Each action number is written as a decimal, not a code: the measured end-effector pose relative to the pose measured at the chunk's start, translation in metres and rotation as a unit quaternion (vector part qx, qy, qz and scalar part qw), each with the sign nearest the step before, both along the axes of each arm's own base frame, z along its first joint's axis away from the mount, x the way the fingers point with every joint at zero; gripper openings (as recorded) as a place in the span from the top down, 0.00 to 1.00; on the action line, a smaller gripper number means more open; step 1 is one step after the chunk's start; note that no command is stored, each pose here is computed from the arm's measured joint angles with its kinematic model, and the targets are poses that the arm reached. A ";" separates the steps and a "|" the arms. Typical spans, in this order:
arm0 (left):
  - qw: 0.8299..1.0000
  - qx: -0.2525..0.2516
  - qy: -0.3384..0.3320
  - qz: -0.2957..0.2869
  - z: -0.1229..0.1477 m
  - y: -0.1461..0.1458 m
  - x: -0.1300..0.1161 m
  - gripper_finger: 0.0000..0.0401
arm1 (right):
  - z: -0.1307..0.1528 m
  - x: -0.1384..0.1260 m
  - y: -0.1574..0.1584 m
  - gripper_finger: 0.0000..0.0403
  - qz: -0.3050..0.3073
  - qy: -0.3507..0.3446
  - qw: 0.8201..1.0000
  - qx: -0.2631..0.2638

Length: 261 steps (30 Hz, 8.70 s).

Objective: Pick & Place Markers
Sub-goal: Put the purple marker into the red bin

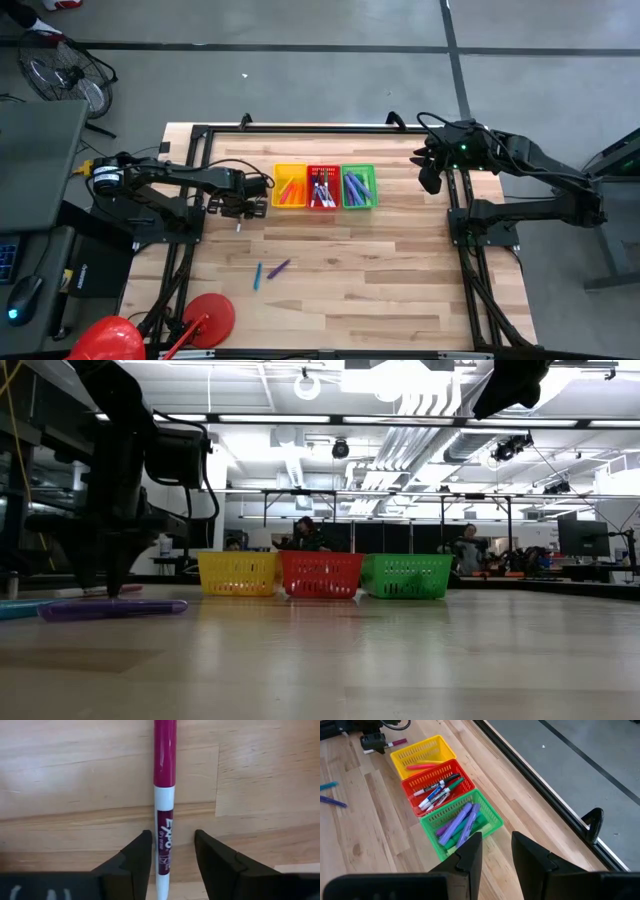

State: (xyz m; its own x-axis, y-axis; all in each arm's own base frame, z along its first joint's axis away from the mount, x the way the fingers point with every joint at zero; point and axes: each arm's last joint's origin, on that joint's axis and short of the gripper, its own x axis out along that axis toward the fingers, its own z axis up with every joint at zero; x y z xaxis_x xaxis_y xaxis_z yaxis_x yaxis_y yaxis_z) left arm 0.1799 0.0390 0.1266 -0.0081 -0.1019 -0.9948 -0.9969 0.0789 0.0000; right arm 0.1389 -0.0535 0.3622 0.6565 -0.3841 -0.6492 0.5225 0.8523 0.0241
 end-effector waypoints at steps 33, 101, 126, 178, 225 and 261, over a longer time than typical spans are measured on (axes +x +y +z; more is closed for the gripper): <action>0.999 -0.004 0.000 -0.039 -0.004 0.000 0.003 0.92 | 0.000 0.000 0.000 0.77 0.000 0.002 1.000 -0.004; 0.985 0.103 -0.017 -0.135 0.036 0.013 0.031 0.95 | 0.000 0.000 0.000 0.77 0.001 -0.001 1.000 0.001; 0.937 0.291 -0.095 -0.168 0.154 0.028 0.060 0.96 | 0.001 0.040 -0.009 0.77 0.078 -0.067 0.995 0.018; 0.684 0.446 -0.456 -0.354 0.240 0.020 0.137 0.95 | -0.019 0.166 -0.065 0.56 0.260 -0.329 0.907 0.039; 0.769 0.456 -0.298 -0.334 0.234 0.020 0.098 0.57 | -0.031 0.159 -0.079 0.93 0.198 -0.287 0.933 0.090; 0.780 0.561 -0.147 -0.236 0.259 0.019 0.034 0.56 | -0.147 0.205 -0.082 0.93 -0.214 -0.137 0.898 0.359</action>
